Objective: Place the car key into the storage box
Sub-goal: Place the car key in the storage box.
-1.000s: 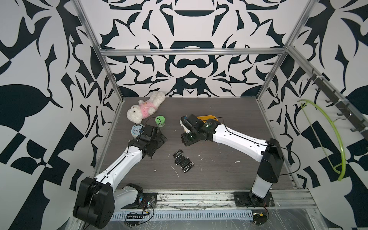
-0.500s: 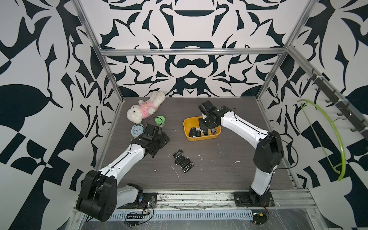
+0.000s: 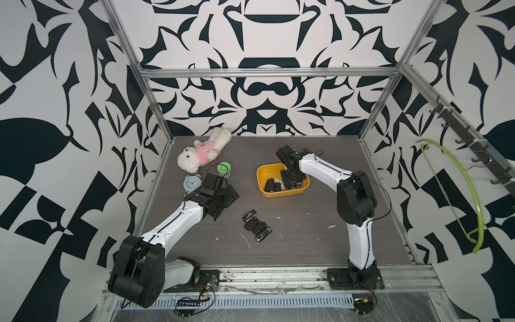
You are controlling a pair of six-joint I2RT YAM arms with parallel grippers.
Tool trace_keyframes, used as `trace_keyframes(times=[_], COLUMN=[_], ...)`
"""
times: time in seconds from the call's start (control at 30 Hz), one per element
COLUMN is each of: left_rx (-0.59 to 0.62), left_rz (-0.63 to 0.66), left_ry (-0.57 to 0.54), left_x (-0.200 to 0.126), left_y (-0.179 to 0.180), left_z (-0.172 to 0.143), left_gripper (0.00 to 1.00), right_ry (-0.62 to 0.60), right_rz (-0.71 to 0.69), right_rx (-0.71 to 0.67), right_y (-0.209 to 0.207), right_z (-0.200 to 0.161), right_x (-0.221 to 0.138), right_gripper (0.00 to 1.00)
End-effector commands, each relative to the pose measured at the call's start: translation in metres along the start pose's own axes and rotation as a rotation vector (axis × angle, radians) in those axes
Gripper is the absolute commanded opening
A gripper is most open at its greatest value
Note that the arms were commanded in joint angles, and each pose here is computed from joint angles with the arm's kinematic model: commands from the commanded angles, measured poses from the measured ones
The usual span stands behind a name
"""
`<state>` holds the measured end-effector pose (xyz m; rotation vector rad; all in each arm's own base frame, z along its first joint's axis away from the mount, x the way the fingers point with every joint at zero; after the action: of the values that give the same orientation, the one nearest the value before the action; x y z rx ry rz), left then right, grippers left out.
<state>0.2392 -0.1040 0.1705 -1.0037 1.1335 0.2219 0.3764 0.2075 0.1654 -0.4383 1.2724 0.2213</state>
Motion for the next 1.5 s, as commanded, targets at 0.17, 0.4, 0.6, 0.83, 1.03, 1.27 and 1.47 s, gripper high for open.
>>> trace_keyframes(times=[0.17, 0.4, 0.6, 0.83, 1.03, 1.27, 1.47], left_rx=[0.009, 0.024, 0.083, 0.248, 0.408, 0.608, 0.766], left_rz=[0.020, 0.019, 0.029, 0.051, 0.077, 0.127, 0.196], left_ry=[0.031, 0.034, 0.042, 0.096, 0.142, 0.192, 0.207], left_x=[0.010, 0.010, 0.004, -0.009, -0.022, -0.031, -0.026], left_y=[-0.001, -0.003, -0.007, -0.010, -0.013, -0.016, -0.016], left_z=[0.001, 0.001, 0.001, -0.003, -0.011, -0.031, -0.053], left_gripper=[0.99, 0.99, 0.99, 0.99, 0.99, 1.00, 0.97], right_ry=[-0.025, -0.024, -0.029, -0.065, -0.181, -0.303, -0.349], right_rz=[-0.018, 0.010, 0.015, 0.016, 0.094, 0.249, 0.396], right_rx=[0.023, 0.035, 0.038, 0.049, 0.082, 0.128, 0.202], right_y=[-0.011, -0.011, -0.013, -0.018, -0.022, -0.023, -0.020], right_z=[0.004, 0.005, 0.006, 0.011, 0.012, -0.011, -0.055], right_x=[0.003, 0.010, 0.011, -0.002, -0.047, -0.097, -0.119], right_gripper=[0.09, 0.28, 0.45, 0.57, 0.58, 1.00, 1.00])
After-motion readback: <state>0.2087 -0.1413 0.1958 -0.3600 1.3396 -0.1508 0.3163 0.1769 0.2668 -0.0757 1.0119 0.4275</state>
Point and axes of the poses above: each gripper's point midway between its finger pads, its own x axis out along the fingers, its own y axis along the line the jaws close on, z = x × y, the point moved 10 cm from there along -x, back along the fingers, and after that the axes turned 14 degrees about -x, right-handed, at the moved point
